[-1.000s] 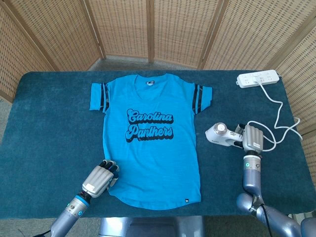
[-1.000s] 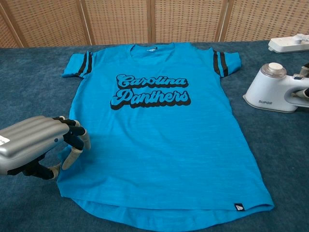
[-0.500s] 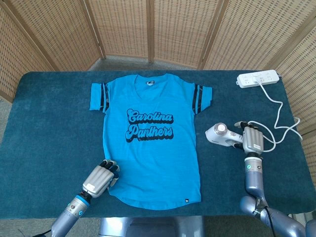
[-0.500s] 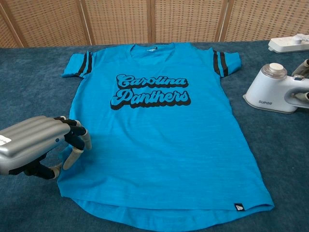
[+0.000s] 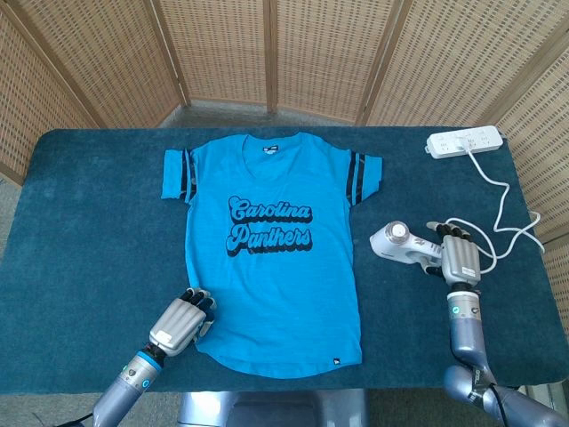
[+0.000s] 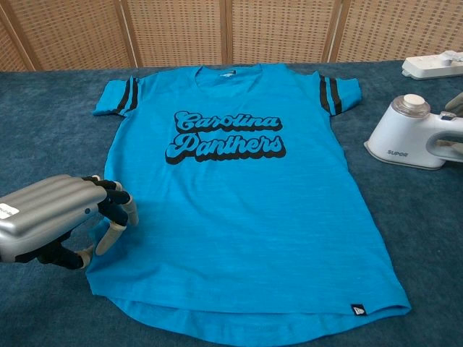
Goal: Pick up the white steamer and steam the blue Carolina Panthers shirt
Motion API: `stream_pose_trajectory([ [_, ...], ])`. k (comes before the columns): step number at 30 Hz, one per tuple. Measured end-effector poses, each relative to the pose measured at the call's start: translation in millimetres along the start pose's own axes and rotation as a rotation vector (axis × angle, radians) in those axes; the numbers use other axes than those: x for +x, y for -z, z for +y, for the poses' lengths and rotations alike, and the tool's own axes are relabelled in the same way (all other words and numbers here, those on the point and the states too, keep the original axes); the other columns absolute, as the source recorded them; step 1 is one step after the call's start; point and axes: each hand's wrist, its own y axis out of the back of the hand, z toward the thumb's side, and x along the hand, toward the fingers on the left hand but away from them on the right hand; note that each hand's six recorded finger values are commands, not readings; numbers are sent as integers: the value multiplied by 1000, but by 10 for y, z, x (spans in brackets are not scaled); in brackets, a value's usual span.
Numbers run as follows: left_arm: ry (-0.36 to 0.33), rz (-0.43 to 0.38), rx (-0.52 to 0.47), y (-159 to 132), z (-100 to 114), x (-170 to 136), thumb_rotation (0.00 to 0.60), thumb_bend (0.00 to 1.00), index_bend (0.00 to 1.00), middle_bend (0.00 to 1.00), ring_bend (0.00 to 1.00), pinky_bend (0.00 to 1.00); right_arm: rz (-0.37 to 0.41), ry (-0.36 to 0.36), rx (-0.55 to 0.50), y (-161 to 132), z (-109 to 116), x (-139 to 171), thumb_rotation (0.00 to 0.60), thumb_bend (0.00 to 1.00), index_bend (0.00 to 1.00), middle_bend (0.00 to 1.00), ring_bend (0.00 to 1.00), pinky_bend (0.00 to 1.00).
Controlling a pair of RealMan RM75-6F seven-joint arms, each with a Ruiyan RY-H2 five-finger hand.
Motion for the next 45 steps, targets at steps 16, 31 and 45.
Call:
stream_pose_trajectory([
  [16,35,4,-4,67,35,-152,592,372,633,352,226,194,92,30,-31,-123,315,388,600,349,210,251,177,151],
  [31,-16,37,14,187,313,-425,491,268,466,351,226,194,91,74,-50,-119,510,434,600,349,210,251,178,152],
  [45,-166,186,4,617,717,-895,511,267,414,351,225,195,111,122,-44,-164,679,616,600,351,214,278,216,161],
])
